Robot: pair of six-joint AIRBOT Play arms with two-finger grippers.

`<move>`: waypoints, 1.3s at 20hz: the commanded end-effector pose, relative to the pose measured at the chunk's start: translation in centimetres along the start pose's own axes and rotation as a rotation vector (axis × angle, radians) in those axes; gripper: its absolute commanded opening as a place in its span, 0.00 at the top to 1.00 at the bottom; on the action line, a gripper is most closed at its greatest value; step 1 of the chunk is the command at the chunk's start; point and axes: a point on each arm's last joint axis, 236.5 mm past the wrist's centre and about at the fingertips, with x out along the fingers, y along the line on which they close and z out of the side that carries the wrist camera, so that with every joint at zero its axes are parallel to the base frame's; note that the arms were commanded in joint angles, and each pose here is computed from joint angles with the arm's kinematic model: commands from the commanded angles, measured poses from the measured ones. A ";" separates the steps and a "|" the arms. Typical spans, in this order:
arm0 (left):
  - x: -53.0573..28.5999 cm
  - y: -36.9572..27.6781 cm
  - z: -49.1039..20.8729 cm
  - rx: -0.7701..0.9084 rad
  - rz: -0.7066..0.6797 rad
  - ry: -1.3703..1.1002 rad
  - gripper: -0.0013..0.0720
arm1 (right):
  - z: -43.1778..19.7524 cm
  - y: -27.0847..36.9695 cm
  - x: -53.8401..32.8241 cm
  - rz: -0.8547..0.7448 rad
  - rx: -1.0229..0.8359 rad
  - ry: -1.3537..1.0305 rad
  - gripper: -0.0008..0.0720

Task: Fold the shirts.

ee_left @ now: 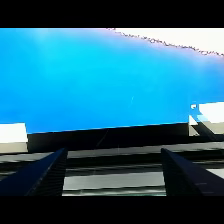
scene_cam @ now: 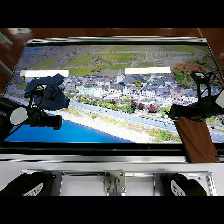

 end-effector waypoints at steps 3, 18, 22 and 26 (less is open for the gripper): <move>0.0 0.0 0.0 0.000 0.000 -0.001 0.03 | 0.0 0.0 0.0 0.000 0.001 -0.001 0.03; -0.2 -1.3 2.9 -0.019 -0.055 -0.123 0.03 | 2.9 3.1 0.4 0.138 0.041 -0.098 0.03; -0.5 -3.3 7.1 -0.038 -0.141 -0.280 0.04 | 1.7 3.4 0.8 0.153 0.047 -0.041 0.03; 2.6 4.9 10.6 -0.056 0.102 -0.271 0.02 | 2.5 4.2 0.6 0.188 0.081 -0.072 0.03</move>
